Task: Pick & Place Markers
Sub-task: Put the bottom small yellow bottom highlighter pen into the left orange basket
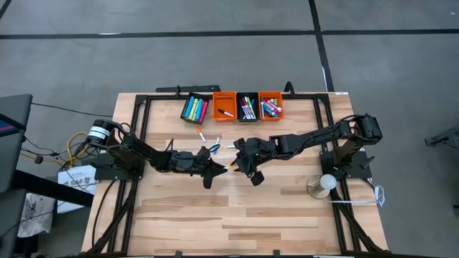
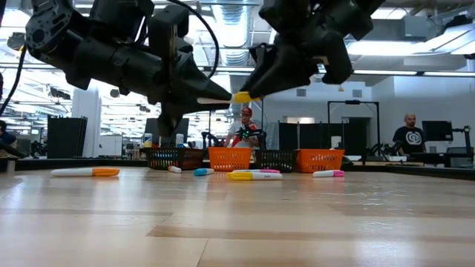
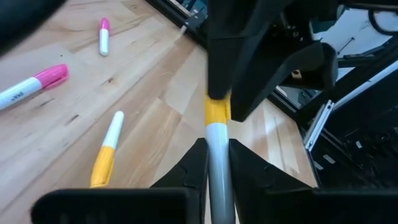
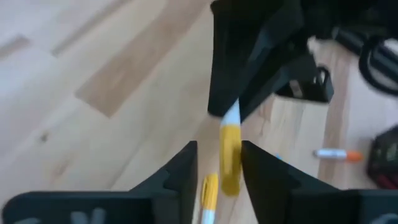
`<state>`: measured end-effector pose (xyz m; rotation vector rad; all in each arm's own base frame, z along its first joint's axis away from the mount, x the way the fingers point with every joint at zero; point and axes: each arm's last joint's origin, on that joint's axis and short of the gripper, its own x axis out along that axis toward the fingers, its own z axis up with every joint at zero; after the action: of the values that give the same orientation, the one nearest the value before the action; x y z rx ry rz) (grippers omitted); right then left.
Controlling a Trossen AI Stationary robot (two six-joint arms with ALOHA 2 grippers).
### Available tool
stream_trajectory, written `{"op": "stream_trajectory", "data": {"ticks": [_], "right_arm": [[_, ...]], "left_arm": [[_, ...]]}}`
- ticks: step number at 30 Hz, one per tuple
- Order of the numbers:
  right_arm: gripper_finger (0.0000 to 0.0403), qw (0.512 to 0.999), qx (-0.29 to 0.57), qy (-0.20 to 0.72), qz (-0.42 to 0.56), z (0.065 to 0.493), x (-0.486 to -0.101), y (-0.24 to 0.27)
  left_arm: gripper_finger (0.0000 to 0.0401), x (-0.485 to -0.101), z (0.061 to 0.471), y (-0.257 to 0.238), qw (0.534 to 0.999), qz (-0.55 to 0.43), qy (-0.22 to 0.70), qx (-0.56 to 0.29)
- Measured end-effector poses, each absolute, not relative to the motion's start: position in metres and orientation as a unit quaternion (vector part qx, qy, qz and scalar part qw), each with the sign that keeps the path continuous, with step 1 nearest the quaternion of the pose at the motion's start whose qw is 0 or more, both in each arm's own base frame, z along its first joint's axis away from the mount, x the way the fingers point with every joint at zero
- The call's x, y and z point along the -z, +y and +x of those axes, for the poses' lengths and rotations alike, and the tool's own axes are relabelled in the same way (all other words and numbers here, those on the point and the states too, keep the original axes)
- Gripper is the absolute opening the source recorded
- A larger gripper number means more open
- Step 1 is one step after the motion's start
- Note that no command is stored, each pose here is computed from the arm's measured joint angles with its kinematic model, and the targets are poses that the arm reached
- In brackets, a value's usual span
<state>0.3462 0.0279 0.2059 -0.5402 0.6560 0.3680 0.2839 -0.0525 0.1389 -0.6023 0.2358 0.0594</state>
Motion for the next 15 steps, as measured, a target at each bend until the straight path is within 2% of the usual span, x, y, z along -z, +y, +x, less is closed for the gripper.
{"op": "stream_trajectory", "data": {"ticks": [9, 15], "right_arm": [[0.0206, 0.892, -0.156, 0.328, -0.269, 0.332, -0.223, 0.026], [0.0228, 0.896, -0.113, 0.323, -0.283, 0.313, -0.251, 0.021]], "left_arm": [[0.0048, -0.137, 0.286, -0.036, 0.946, -0.297, 0.121, -0.056], [0.0044, -0.136, 0.287, -0.019, 0.946, -0.291, 0.116, -0.079]]}}
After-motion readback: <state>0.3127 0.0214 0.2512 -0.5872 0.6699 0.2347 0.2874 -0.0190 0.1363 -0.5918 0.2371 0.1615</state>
